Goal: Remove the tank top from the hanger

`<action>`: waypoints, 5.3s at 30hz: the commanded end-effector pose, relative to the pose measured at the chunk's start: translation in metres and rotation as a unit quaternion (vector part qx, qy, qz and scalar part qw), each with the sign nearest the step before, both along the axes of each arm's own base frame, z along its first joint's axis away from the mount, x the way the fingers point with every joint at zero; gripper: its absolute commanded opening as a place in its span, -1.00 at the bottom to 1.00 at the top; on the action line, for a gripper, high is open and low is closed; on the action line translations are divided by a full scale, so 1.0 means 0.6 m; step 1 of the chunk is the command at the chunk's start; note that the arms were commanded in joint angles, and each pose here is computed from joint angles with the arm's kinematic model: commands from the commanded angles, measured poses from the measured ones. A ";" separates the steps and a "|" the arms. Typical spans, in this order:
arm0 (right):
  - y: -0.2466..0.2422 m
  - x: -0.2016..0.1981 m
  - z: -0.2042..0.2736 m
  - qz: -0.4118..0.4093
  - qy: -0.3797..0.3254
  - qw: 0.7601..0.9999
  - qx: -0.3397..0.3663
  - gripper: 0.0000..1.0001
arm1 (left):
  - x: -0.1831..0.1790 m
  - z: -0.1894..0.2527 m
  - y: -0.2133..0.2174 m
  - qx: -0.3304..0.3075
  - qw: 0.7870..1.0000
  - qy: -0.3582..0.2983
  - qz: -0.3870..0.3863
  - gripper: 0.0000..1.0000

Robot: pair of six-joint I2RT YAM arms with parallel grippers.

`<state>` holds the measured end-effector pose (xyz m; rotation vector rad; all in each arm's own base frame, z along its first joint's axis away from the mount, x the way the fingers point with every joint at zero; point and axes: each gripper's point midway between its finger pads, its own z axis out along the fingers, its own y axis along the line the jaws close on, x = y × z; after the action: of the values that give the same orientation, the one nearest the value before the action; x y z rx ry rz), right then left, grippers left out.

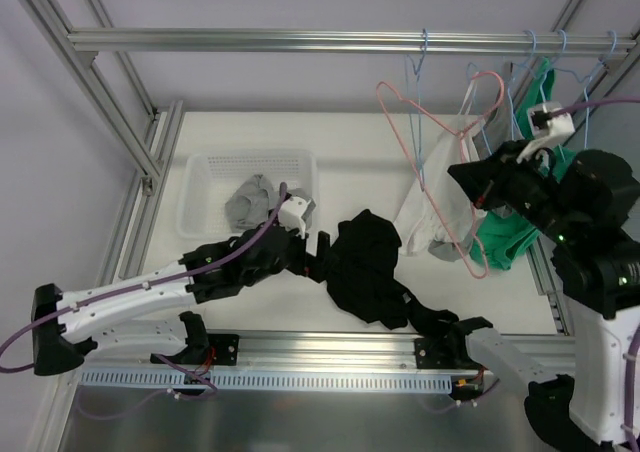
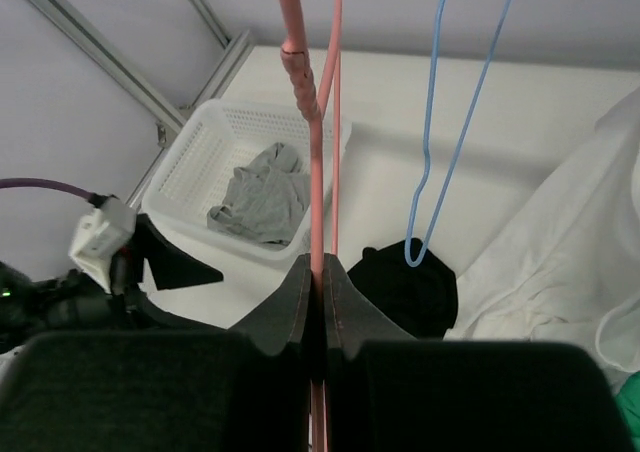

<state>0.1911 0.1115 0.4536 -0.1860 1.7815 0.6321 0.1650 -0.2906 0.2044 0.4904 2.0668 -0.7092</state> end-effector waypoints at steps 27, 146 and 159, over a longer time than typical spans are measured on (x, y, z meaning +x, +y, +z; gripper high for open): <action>0.071 0.333 -0.029 -0.189 0.008 0.961 -0.201 -0.99 | -0.014 0.023 0.077 0.016 0.999 0.003 0.043 0.97; -0.088 -0.013 -0.163 -0.113 0.005 0.982 -0.153 0.99 | 0.165 0.230 0.395 0.004 0.897 0.007 0.441 0.97; -0.200 -0.072 -0.224 -0.205 0.018 0.951 -0.231 0.99 | 0.018 0.127 0.483 0.095 0.897 -0.003 0.433 0.98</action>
<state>0.1486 0.0143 0.3392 -0.1369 1.8630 0.0681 0.1847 -0.0146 0.3080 -0.3933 2.0159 -0.0915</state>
